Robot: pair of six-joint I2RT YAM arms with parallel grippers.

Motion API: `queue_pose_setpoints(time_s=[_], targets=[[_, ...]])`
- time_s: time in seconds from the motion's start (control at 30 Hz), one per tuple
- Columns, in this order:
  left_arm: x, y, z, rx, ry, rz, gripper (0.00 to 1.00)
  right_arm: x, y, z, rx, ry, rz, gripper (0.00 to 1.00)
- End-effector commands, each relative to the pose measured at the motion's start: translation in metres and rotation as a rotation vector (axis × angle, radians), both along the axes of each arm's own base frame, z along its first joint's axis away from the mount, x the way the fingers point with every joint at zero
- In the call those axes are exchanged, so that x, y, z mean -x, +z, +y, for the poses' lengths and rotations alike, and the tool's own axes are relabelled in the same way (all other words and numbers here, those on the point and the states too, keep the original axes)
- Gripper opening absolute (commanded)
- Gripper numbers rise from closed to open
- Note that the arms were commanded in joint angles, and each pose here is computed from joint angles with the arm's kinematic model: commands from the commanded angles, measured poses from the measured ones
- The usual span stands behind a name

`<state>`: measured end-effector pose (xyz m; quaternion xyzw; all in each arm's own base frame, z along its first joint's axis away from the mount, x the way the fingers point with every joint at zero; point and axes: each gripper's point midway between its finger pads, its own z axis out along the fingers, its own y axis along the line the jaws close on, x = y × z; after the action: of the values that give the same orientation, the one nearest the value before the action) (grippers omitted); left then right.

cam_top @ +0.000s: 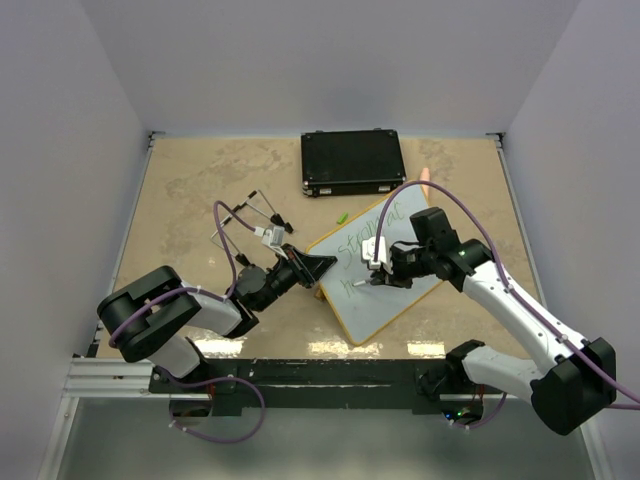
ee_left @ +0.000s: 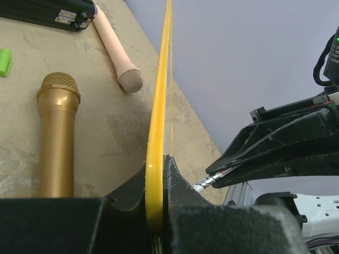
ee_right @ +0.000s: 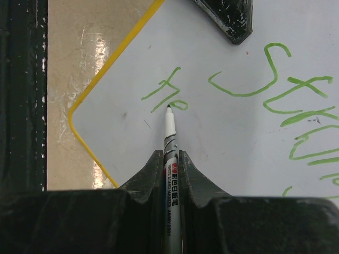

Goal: Write a sentence on the whiteboard

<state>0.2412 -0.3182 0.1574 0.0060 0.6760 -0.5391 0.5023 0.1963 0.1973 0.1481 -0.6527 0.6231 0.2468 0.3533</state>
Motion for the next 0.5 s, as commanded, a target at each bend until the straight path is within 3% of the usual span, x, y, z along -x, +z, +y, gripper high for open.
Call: queue_pose_setpoints(time_s=[0.0,0.47], targets=[[-0.0035,0.0024,0.0023,-0.054,0.016,-0.092,0.0,-0.0038,-0.0018,-0.0045,0.029,-0.008,-0.026,0.0],[-0.0018,0.0002,0.0078,-0.061,0.028,-0.09,0.0,-0.0041,-0.0011,-0.0095,0.035,-0.046,-0.037,0.0]])
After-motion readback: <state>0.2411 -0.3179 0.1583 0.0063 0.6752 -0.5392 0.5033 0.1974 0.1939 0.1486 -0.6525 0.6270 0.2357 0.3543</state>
